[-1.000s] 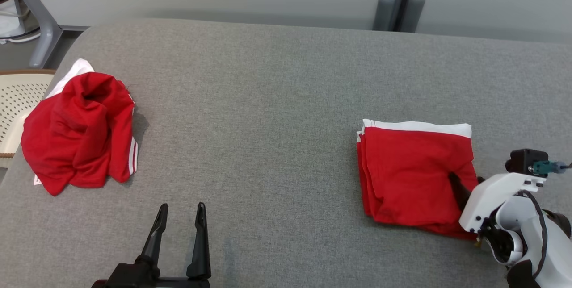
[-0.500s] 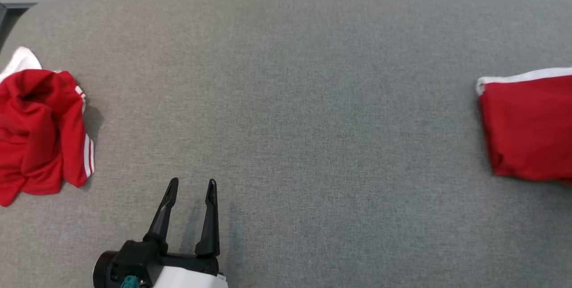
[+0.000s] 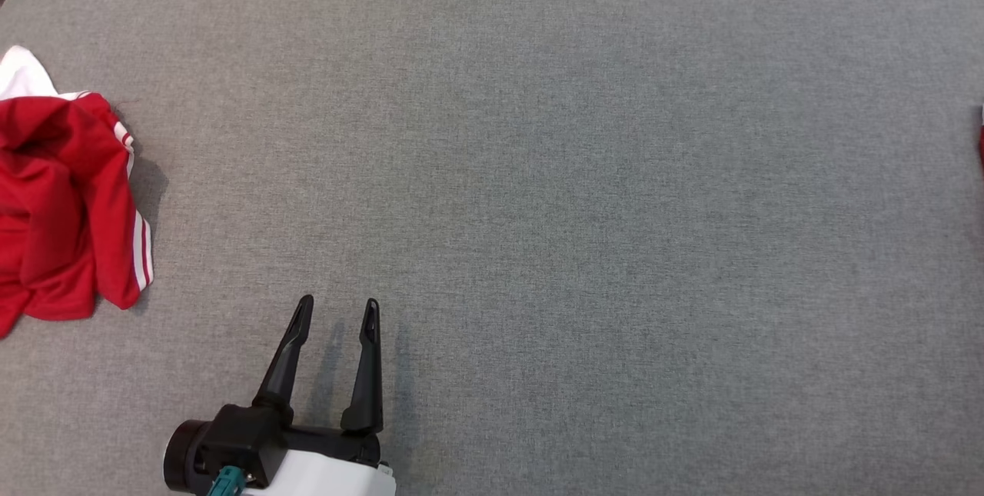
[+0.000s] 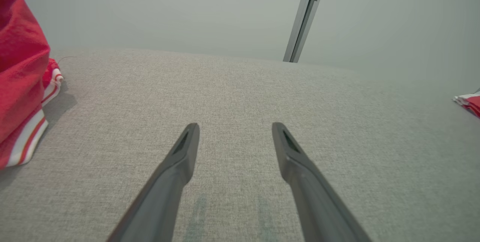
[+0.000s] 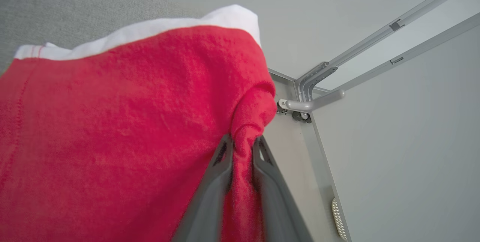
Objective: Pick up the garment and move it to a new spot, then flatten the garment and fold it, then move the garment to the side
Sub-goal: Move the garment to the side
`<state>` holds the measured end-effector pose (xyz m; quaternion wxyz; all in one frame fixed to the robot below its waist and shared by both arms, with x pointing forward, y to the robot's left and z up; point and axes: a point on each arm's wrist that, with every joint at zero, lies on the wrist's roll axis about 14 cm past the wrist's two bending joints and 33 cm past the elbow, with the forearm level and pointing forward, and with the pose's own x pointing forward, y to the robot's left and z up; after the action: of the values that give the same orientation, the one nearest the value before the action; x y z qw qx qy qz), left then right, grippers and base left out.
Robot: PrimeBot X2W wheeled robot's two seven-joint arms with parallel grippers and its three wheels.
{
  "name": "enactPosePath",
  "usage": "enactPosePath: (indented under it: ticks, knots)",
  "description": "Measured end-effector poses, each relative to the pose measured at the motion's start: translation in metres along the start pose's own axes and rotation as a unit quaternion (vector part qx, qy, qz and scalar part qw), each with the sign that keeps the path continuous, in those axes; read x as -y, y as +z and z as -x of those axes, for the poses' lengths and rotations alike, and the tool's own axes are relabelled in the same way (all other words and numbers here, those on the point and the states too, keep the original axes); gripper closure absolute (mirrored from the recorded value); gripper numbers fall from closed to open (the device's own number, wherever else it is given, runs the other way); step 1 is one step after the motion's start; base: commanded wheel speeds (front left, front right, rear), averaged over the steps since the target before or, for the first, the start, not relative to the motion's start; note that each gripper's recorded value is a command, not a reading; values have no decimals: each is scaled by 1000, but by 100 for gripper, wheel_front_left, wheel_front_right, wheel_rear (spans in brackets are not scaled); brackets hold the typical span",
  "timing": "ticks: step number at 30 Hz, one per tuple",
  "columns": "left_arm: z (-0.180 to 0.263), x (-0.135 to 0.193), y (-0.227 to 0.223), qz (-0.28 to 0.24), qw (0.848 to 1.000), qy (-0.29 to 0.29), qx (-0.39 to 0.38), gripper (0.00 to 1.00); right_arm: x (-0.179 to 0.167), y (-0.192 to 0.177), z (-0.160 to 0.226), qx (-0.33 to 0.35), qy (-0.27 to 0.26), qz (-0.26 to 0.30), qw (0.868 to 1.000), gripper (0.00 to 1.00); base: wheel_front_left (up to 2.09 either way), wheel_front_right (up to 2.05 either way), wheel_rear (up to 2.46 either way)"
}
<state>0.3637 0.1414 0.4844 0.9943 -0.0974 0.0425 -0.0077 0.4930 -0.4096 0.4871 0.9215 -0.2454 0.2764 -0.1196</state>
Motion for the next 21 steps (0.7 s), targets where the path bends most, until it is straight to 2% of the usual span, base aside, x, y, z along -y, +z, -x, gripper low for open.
enactPosePath:
  ticks: [1, 2, 6, 11, 17, 18, 21]
  knots:
    - [0, 0, 0, 0, 1000, -1, 0, 0, 2, -1, 0, -1, -3, 3, 1000, 16, 0, 0, 0]
    - [0, 1, 0, 0, 1000, -1, 0, 0, 2, -2, 1, -2, -6, 5, 1000, 0, 0, 0, 0]
    - [0, 4, 2, 2, 1000, -6, 3, 0, 10, 11, 7, 35, -23, 2, 999, 0, 0, 0, 0]
    - [1, 6, 7, 4, 1000, -7, 11, 0, 9, 46, 25, 141, -41, -30, 989, 0, 0, 0, 0]
    - [14, 6, 14, 5, 1000, -6, 21, 0, -46, 64, 70, 240, -6, -74, 968, 0, 0, 0, 0]
    - [19, 6, 18, 5, 1000, -6, 27, 0, -66, 66, 94, 266, 13, -72, 961, 0, 0, 0, 0]
    - [29, 3, 24, 3, 999, -3, 37, 0, -79, 75, 140, 322, 24, -107, 941, 0, 0, 0, 0]
